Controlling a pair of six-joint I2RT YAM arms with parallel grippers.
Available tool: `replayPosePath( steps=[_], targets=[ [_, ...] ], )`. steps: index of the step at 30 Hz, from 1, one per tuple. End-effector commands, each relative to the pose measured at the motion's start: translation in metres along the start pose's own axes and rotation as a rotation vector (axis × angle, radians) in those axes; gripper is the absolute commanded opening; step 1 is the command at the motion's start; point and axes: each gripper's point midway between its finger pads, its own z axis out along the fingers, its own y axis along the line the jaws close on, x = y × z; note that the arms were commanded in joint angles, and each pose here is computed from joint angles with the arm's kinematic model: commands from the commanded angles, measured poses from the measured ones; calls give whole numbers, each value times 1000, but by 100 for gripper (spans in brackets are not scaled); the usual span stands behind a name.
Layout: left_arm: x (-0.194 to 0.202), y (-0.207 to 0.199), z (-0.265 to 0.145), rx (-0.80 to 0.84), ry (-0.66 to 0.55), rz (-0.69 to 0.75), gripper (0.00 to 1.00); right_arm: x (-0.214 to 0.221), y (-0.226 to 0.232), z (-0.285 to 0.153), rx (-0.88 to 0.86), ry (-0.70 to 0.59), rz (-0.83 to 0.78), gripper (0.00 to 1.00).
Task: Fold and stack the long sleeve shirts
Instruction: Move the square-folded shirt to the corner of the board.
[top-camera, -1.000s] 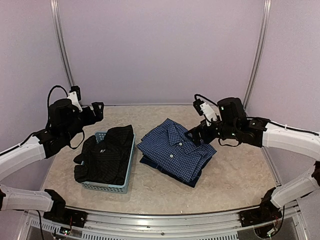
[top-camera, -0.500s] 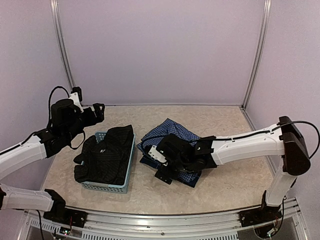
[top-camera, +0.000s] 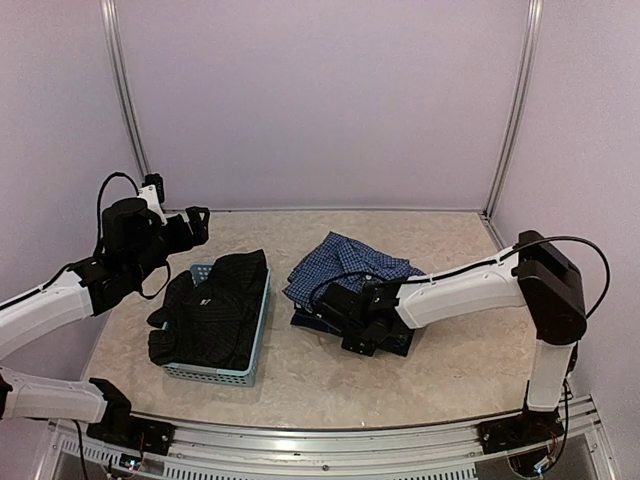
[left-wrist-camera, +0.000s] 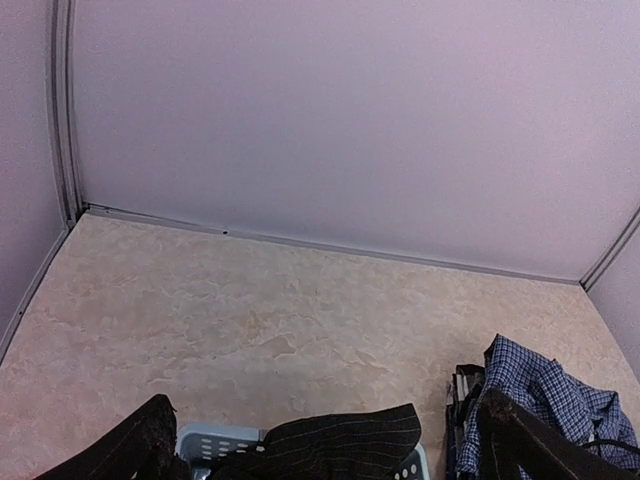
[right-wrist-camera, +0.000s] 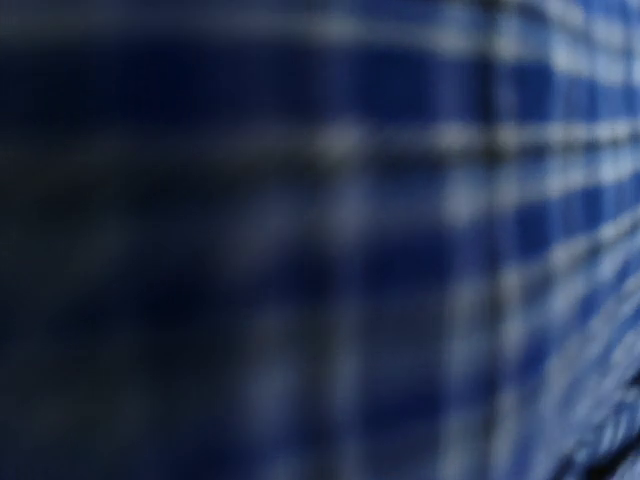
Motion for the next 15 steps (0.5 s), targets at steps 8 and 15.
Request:
replayPosePath(
  steps=[8, 15],
  targets=[
    [-13, -4, -5, 8, -23, -2, 99, 121, -127, 59, 185, 340, 213, 100],
    [-12, -3, -5, 4, -23, 0, 99, 10, -70, 8, -66, -33, 203, 99]
  ],
)
